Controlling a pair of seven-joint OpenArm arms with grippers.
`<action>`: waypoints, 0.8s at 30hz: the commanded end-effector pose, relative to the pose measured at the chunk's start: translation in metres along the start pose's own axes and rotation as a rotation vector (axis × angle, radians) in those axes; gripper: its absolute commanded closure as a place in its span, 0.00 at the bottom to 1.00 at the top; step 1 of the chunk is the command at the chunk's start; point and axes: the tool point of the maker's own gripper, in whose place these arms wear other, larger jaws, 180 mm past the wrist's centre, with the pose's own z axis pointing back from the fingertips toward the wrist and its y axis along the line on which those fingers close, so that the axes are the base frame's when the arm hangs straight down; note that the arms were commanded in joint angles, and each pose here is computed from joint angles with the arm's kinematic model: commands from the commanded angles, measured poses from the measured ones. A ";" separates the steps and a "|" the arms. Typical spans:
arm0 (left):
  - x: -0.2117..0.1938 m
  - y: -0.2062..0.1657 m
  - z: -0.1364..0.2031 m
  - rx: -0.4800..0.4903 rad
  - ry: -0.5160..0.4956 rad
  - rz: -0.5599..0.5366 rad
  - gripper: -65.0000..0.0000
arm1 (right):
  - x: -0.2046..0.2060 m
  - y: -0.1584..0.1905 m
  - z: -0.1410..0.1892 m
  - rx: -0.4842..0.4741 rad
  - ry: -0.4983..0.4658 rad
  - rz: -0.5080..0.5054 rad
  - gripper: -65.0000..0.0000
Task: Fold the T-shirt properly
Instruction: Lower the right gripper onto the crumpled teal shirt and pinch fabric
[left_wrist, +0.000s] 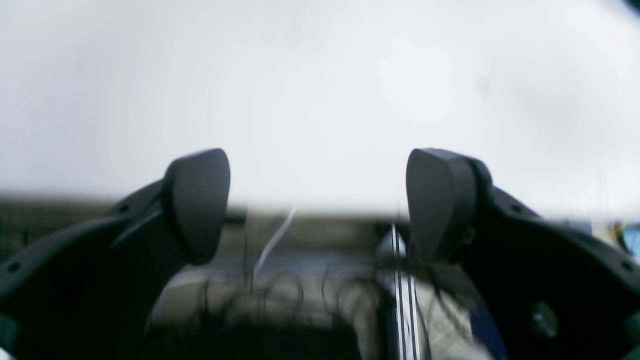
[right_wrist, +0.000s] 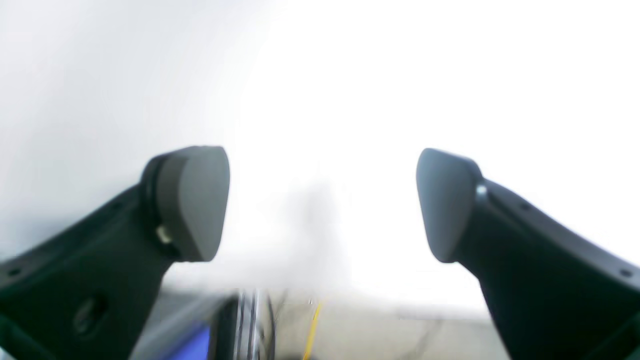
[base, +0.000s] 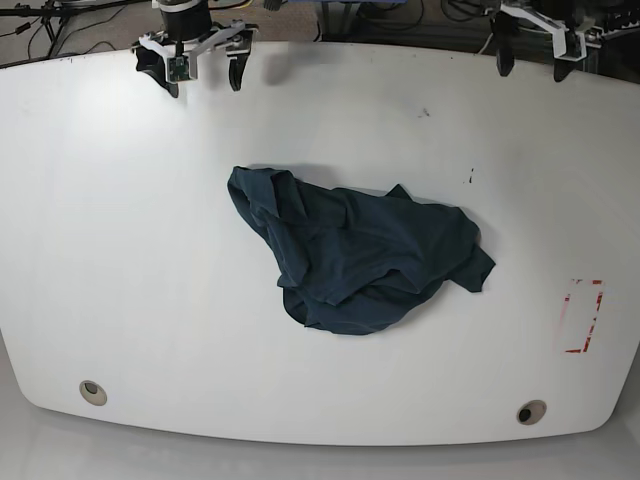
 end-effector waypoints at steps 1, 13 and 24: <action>0.012 0.001 -0.008 0.000 -0.030 -0.006 0.21 | 0.021 -0.001 -0.005 0.001 -0.068 0.000 0.14; 0.052 0.003 -0.064 0.010 -0.061 0.002 0.21 | 0.094 0.013 -0.040 0.044 -0.274 0.012 0.14; 0.079 0.002 -0.079 0.006 -0.136 -0.002 0.21 | 0.169 0.042 -0.071 0.162 -0.400 0.136 0.14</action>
